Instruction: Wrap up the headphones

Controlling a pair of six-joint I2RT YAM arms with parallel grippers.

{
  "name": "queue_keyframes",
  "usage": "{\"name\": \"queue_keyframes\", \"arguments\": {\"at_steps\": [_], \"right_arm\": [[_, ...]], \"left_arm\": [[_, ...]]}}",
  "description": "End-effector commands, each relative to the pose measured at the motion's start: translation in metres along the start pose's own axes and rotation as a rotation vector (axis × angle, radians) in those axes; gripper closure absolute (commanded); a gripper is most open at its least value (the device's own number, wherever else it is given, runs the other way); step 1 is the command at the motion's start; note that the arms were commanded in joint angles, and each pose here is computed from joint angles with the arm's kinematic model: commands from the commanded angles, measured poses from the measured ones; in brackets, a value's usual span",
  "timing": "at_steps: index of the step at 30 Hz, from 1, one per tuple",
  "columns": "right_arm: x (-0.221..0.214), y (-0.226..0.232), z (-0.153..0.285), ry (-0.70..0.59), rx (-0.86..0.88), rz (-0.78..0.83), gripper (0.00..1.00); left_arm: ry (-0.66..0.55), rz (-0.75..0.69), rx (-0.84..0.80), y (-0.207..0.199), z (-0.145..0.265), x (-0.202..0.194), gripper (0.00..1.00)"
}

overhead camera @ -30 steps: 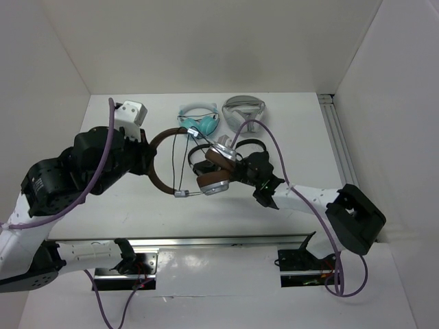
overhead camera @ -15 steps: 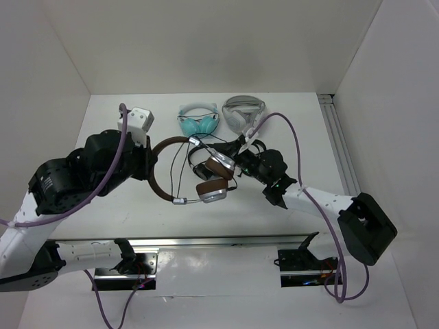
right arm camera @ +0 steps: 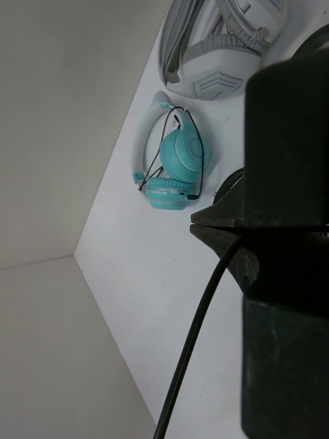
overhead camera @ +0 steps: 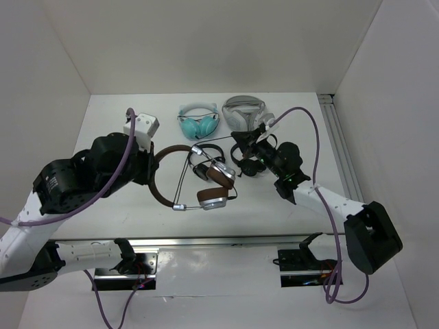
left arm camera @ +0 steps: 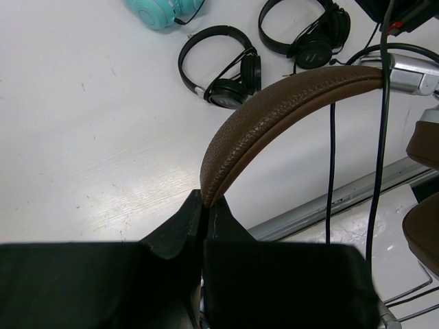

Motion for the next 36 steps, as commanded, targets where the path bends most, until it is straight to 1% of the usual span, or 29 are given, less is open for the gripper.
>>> {"name": "queue_keyframes", "arguments": {"at_steps": [1,2,3,4,6,8,11,13,15,17,18,19,21,22,23,25,26,30,32,36], "right_arm": [[0.006,0.0,0.003,-0.009,0.019,-0.02,1.0],[-0.003,0.005,0.003,0.017,0.054,-0.032,1.0],[-0.002,0.007,0.003,0.013,0.07,-0.03,1.0],[-0.01,0.011,0.001,0.029,0.09,-0.043,1.0],[-0.022,0.028,0.001,0.055,0.152,-0.051,1.0],[-0.034,0.037,0.001,0.086,0.178,-0.062,1.0],[-0.044,0.054,0.0,0.107,0.222,-0.072,1.0],[-0.047,0.062,0.001,0.099,0.247,-0.072,1.0],[-0.065,0.074,0.012,0.125,0.296,-0.089,1.0],[-0.066,0.089,0.019,0.089,0.35,-0.107,1.0],[-0.075,0.088,0.024,0.107,0.357,-0.11,1.0],[-0.075,0.096,0.025,0.105,0.377,-0.122,1.0],[-0.088,0.105,0.032,0.135,0.395,-0.133,1.0],[-0.092,0.108,0.032,0.144,0.395,-0.137,1.0],[-0.097,0.117,0.038,0.147,0.414,-0.142,1.0],[-0.104,0.122,0.042,0.156,0.419,-0.139,1.0],[-0.113,0.127,0.047,0.18,0.425,-0.145,0.99],[-0.119,0.14,0.051,0.183,0.441,-0.153,0.99],[-0.122,0.143,0.053,0.195,0.445,-0.147,0.97],[-0.131,0.155,0.062,0.215,0.45,-0.147,0.96]], "left_arm": [[-0.103,0.079,-0.026,-0.002,0.008,0.022,1.0],[-0.122,0.088,-0.029,-0.003,0.008,0.026,1.0],[-0.144,0.099,-0.034,-0.002,0.012,0.03,1.0],[-0.167,0.119,-0.039,-0.002,0.014,0.033,1.0],[-0.211,0.151,-0.05,-0.003,0.018,0.045,1.0],[-0.24,0.177,-0.044,-0.001,0.021,0.052,1.0],[-0.302,0.233,0.003,0.007,0.024,0.069,1.0],[-0.358,0.288,0.011,0.009,0.026,0.083,1.0],[-0.384,0.319,0.033,0.011,0.023,0.086,1.0],[-0.415,0.354,0.063,0.014,0.019,0.092,1.0],[-0.432,0.38,0.076,0.015,0.018,0.095,1.0],[-0.447,0.393,0.098,0.019,0.018,0.098,1.0],[-0.436,0.388,0.125,0.017,0.008,0.1,1.0],[-0.448,0.396,0.122,0.016,0.009,0.106,1.0],[-0.429,0.385,0.149,0.015,-0.002,0.105,1.0],[-0.424,0.384,0.171,0.015,-0.006,0.108,1.0],[-0.424,0.386,0.191,0.015,-0.011,0.11,1.0],[-0.415,0.392,0.23,0.016,-0.02,0.109,1.0],[-0.402,0.393,0.279,0.024,-0.027,0.106,1.0],[-0.401,0.425,0.324,0.039,-0.034,0.107,1.0]]}}
Point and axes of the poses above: each gripper's point midway between its finger pads, its own z axis back along the fingers, its own y axis along the line the jaws close on, x = y × z, the point moved 2 cm from there along z, back along the fingers, and after that the axes turned 11 degrees about -z, right-handed, at the moved point
